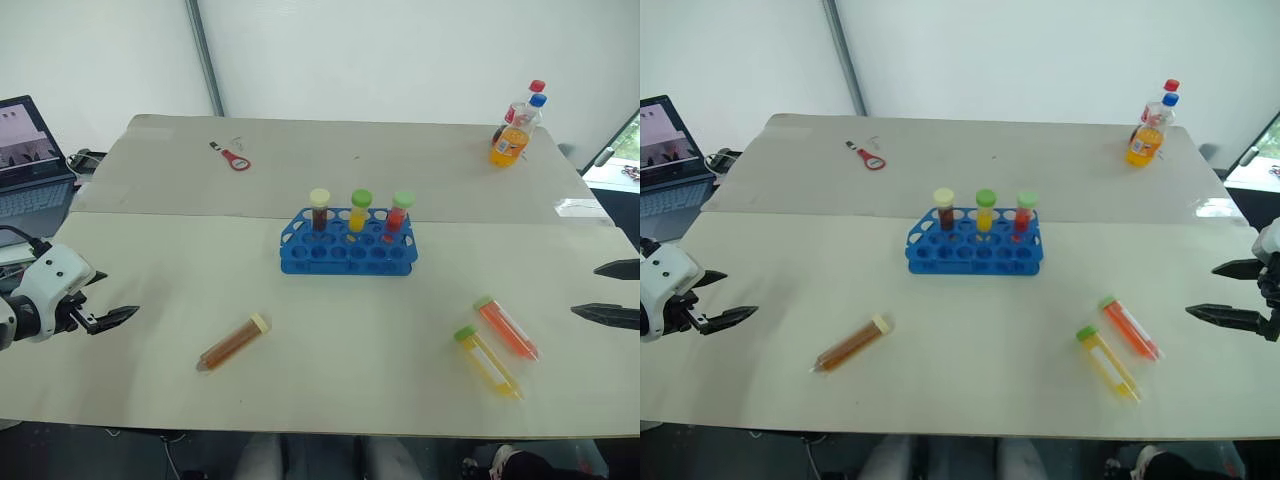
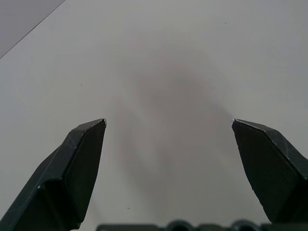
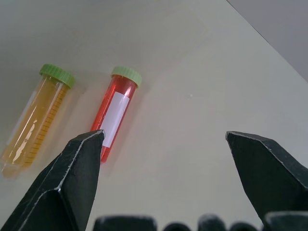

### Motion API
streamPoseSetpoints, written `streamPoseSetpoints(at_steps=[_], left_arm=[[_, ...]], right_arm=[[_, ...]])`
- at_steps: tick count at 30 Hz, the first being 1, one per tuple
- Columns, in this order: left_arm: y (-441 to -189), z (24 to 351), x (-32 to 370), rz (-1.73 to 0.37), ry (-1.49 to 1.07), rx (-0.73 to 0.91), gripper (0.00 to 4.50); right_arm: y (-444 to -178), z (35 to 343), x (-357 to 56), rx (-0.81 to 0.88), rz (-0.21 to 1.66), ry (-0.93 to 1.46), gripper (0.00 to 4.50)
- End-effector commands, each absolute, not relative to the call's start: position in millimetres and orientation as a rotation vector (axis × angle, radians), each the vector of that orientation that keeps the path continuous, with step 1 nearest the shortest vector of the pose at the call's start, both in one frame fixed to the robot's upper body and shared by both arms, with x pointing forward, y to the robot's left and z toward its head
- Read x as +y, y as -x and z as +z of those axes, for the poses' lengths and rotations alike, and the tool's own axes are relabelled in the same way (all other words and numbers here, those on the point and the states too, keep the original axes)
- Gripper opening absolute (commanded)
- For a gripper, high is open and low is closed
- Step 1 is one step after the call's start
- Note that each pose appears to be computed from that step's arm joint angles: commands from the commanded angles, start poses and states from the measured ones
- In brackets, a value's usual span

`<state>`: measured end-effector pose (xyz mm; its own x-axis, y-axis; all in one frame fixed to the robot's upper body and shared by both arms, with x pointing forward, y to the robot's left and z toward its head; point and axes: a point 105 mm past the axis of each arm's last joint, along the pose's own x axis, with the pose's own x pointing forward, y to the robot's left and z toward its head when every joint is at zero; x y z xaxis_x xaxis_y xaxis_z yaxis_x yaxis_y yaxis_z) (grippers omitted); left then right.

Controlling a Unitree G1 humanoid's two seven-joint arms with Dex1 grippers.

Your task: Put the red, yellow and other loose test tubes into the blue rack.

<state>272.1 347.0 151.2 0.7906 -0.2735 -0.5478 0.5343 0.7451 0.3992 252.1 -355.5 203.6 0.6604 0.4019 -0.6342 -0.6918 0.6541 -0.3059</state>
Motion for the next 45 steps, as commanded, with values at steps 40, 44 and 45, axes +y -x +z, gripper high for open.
streamPoseSetpoints(at_steps=[40, 44, 45], left_arm=[[-240.4, 200.4, 73.4, -1.567, -0.603, -0.023, 4.44], [-240.4, 199.8, 71.1, -1.556, -0.604, -0.037, 4.44], [-240.3, 199.8, 70.8, -1.555, -0.606, -0.039, 4.44]], right_arm=[[-300.9, 141.0, -299.4, 0.949, 0.504, 0.451, 4.50], [-308.3, 124.5, -297.3, 1.002, 0.483, 0.406, 4.50], [-309.2, 122.8, -297.0, 1.009, 0.479, 0.396, 4.50]])
